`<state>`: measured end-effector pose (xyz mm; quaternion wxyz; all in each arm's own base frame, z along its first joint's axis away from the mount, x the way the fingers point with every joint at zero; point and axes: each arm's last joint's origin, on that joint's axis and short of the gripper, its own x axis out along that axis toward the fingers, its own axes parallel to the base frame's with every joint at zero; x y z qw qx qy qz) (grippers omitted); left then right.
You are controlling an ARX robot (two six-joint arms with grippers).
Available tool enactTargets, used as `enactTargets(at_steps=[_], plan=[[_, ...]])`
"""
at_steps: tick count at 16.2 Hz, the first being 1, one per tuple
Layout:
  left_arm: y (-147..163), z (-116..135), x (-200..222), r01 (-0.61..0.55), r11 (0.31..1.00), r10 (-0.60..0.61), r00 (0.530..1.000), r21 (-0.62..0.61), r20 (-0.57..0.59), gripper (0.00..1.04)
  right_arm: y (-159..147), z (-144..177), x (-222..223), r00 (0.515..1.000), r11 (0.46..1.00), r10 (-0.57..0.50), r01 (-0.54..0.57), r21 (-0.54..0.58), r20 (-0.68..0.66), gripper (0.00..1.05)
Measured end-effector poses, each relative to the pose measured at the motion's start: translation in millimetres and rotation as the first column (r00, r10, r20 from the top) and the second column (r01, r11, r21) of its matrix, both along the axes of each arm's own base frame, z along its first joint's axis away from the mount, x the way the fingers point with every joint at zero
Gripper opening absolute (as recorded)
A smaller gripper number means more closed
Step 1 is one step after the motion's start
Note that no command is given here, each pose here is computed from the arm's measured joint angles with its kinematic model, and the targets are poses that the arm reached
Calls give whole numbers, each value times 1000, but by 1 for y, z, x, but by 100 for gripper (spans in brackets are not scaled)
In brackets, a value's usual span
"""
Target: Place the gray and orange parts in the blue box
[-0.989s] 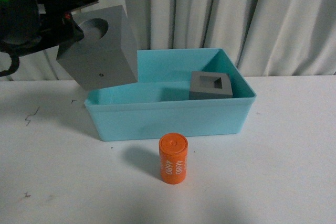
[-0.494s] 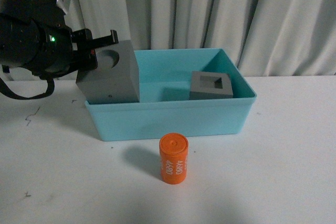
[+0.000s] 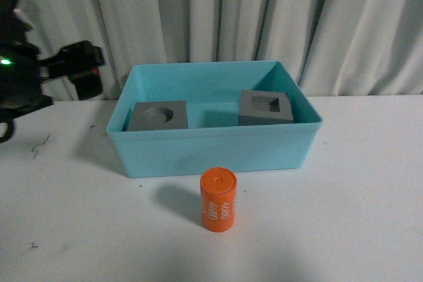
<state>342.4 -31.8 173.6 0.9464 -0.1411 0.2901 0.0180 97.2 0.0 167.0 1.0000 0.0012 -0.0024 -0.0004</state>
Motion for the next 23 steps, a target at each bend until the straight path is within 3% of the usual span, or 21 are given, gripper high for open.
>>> enactTargets(at_steps=[1, 2, 4, 7, 8, 10, 11, 12, 13, 15, 16, 19, 23], plan=[[13, 13, -24, -17, 999, 17, 1000, -46, 2, 96, 0, 0, 0, 1000, 1000, 0, 0, 0, 0, 98], [25, 27, -53, -25, 996, 27, 999, -84, 18, 99, 0, 0, 0, 1000, 1000, 0, 0, 0, 0, 98], [49, 40, -125, -91, 983, 90, 996, -161, -11, 98, 0, 0, 0, 1000, 1000, 0, 0, 0, 0, 98], [68, 11, -228, -248, 940, 219, 965, -234, -144, 98, 0, 0, 0, 1000, 1000, 0, 0, 0, 0, 98], [69, 3, -243, -305, 925, 279, 950, -225, -141, 98, 0, 0, 0, 1000, 1000, 0, 0, 0, 0, 98], [69, 3, -245, -298, 930, 280, 954, -216, -112, 98, 0, 0, 0, 1000, 1000, 0, 0, 0, 0, 98], [70, 1, -239, -183, 969, 201, 974, -168, 103, 92, 0, 0, 0, 1000, 1000, 0, 0, 0, 0, 98], [68, -4, -242, -113, 991, 130, 957, -78, 259, 84, 0, 0, 0, 1000, 1000, 0, 0, 0, -2, 98], [62, -12, -245, -48, 997, 21, 910, 56, 414, 75, 0, 0, 0, 1000, 1000, -1, 1, 0, -2, 98], [54, -2, -245, -39, 977, -87, 828, 211, 554, 57, 0, 0, 0, 1000, 1000, 1, -1, 0, 1, 98], [48, -7, -245, -44, 968, -102, 830, 247, 548, 36, 0, 0, 0, 1000, 1000, 0, 0, 0, -1, 98], [41, -7, -245, -50, 965, -103, 831, 259, 547, 2, 0, 0, 0, 1000, 1000, 0, 0, 0, 0, 98], [32, -7, -245, -49, 963, -107, 831, 264, 545, 2, 0, 0, 0, 1000, 1000, 0, 0, 0, 0, 98]])
